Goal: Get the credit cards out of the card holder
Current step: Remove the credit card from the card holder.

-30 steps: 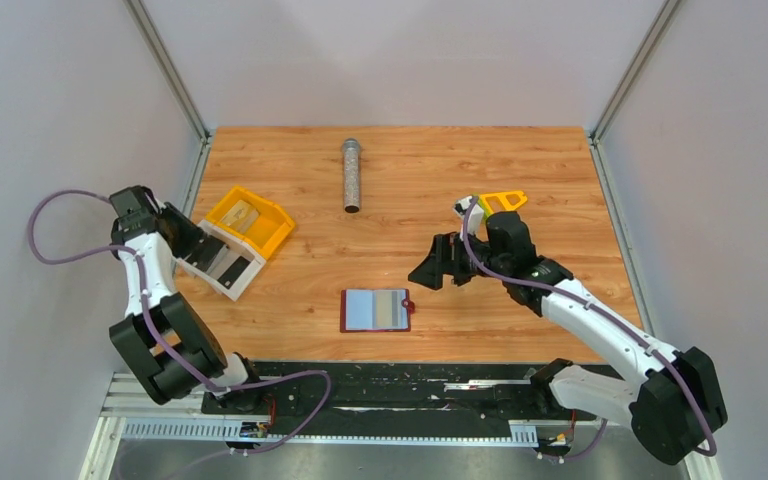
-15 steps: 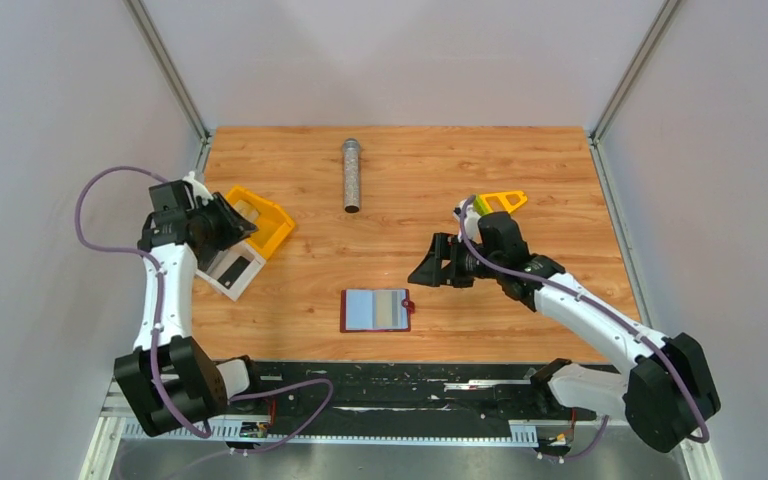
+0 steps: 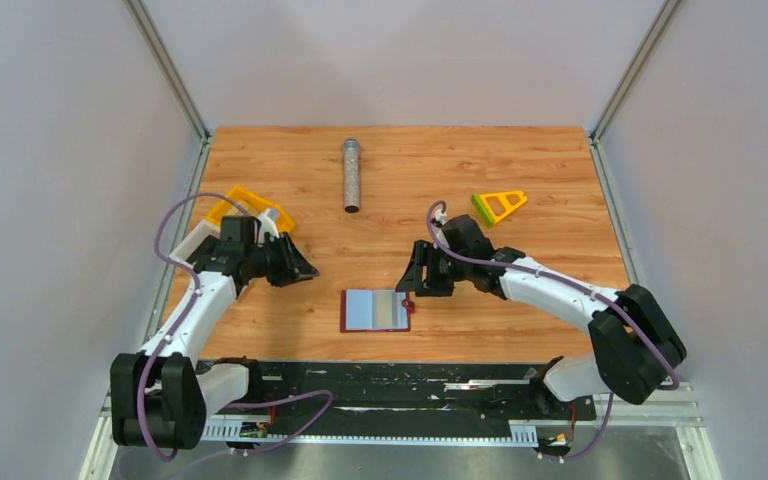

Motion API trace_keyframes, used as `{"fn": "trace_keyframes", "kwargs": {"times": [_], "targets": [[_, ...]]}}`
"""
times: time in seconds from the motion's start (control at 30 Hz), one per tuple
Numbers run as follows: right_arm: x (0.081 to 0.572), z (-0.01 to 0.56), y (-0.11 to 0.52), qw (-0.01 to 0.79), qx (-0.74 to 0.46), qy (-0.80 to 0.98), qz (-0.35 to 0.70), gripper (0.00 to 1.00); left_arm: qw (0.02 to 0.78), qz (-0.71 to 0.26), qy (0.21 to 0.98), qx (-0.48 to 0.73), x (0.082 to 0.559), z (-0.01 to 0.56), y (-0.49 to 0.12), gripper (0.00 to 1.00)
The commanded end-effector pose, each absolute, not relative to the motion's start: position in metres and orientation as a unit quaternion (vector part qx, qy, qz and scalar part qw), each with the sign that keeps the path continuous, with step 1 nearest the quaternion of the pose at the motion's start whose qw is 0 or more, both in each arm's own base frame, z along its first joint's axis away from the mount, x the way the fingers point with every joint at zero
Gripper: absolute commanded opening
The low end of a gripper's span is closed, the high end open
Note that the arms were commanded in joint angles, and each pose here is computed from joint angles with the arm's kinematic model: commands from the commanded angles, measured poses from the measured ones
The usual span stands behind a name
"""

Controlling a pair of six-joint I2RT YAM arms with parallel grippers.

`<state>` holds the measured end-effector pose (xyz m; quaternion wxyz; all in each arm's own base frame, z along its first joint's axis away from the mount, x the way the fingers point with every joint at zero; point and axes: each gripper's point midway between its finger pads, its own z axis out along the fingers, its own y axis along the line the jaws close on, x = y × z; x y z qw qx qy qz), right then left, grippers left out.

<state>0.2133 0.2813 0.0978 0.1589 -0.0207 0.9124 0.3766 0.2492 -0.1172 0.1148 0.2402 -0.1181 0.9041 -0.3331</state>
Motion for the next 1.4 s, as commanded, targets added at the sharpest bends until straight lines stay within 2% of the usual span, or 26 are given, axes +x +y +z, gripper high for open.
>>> {"fn": "trace_keyframes", "kwargs": {"times": [0.0,0.2,0.43,0.97,1.37], "targets": [[0.223,0.117,0.310,0.180,-0.025,0.904,0.388,0.54,0.245,-0.394,0.882,-0.084,0.252,0.117,-0.155,0.31],[0.210,0.108,0.337,0.165,-0.047,0.910,0.379,0.54,0.218,-0.441,0.869,-0.050,0.241,0.108,-0.192,0.27],[0.213,0.088,0.339,0.160,-0.033,0.920,0.357,0.54,0.187,-0.456,0.869,-0.037,0.231,0.089,-0.214,0.22],[0.212,0.039,0.318,0.141,-0.005,0.948,0.287,0.53,0.146,-0.412,0.898,-0.057,0.213,0.028,-0.205,0.22],[0.215,0.028,0.301,0.150,0.011,0.959,0.238,0.53,0.135,-0.404,0.903,-0.056,0.208,0.018,-0.202,0.21]]}}
